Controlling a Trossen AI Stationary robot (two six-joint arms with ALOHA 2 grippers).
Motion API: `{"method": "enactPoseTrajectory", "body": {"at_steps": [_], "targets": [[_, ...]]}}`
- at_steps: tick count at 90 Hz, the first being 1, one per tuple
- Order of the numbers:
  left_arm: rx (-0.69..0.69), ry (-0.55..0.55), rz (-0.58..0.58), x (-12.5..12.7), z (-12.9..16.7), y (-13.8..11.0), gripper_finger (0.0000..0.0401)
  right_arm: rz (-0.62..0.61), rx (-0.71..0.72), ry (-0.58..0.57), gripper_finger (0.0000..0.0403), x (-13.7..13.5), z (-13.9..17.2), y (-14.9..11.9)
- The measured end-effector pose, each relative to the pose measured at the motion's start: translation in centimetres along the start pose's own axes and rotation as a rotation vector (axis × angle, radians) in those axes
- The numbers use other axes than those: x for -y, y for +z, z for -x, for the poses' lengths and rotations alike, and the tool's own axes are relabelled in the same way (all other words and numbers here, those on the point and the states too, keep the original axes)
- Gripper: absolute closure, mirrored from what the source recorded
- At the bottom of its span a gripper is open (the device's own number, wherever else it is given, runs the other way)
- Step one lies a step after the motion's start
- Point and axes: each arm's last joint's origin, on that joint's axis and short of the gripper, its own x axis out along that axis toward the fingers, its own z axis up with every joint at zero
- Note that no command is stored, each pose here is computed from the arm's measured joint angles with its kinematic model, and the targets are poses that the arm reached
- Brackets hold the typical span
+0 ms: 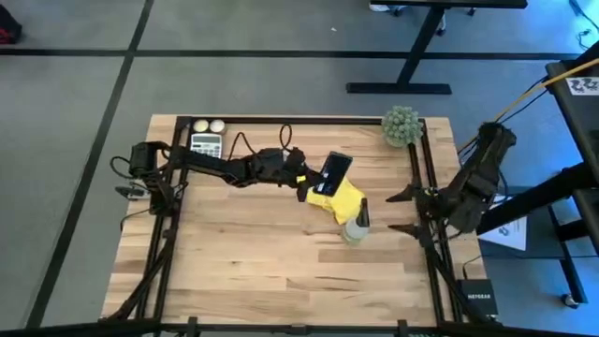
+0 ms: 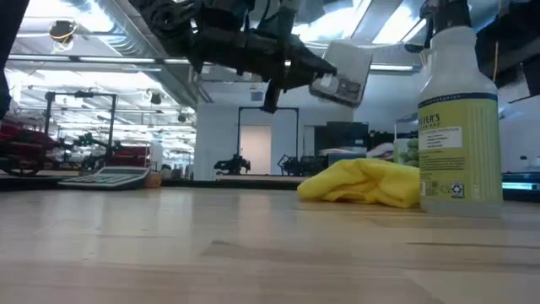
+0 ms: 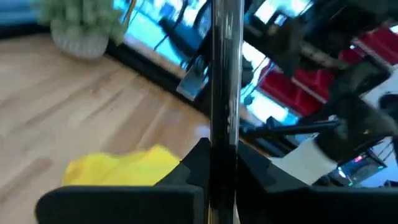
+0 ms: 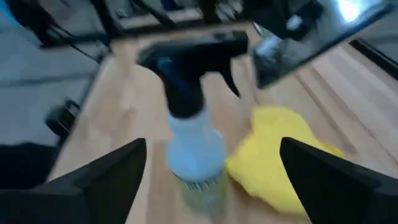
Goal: Apply microfiber cloth
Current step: Spray the back of the black cellphone using the white spray bottle
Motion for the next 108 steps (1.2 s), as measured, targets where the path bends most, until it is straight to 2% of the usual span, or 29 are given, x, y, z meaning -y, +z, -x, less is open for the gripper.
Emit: {"method": "enactPoseTrajectory", "body": {"at_steps": [12, 21, 31, 49, 68, 91, 108], "targets": [[0.022, 0.002, -0.048, -0.1, 0.0, 0.3, 0.0381, -0.010, 0.087, 0.009, 0.0050, -0.4, -0.8, -0.8], [0.046, 0.018, -0.065, -0.1, -0.1, 0.4, 0.0381, -0.003, 0.096, -0.022, 0.0050, -0.7, -1.6, -1.5], [0.058, 0.027, -0.086, -0.2, -1.5, 0.1, 0.0381, 0.057, 0.074, -0.086, 0.0050, -1.1, -2.5, -2.4], [0.057, 0.006, -0.203, 0.0, -4.8, -0.8, 0.0381, 0.057, 0.103, -0.138, 0.0050, -1.6, -2.9, -2.4], [0.060, -0.018, -0.210, -0.1, -5.9, -1.3, 0.0381, 0.080, 0.133, -0.130, 0.0050, -2.5, -3.6, -2.0], [0.061, -0.020, -0.210, -0.1, -5.9, -1.2, 0.0381, 0.142, 0.149, -0.188, 0.0050, -2.1, -5.0, -1.2], [0.059, -0.020, -0.206, -0.1, -5.9, -1.2, 0.0381, 0.109, 0.135, -0.128, 0.0050, -1.5, -6.0, -0.5]]}}
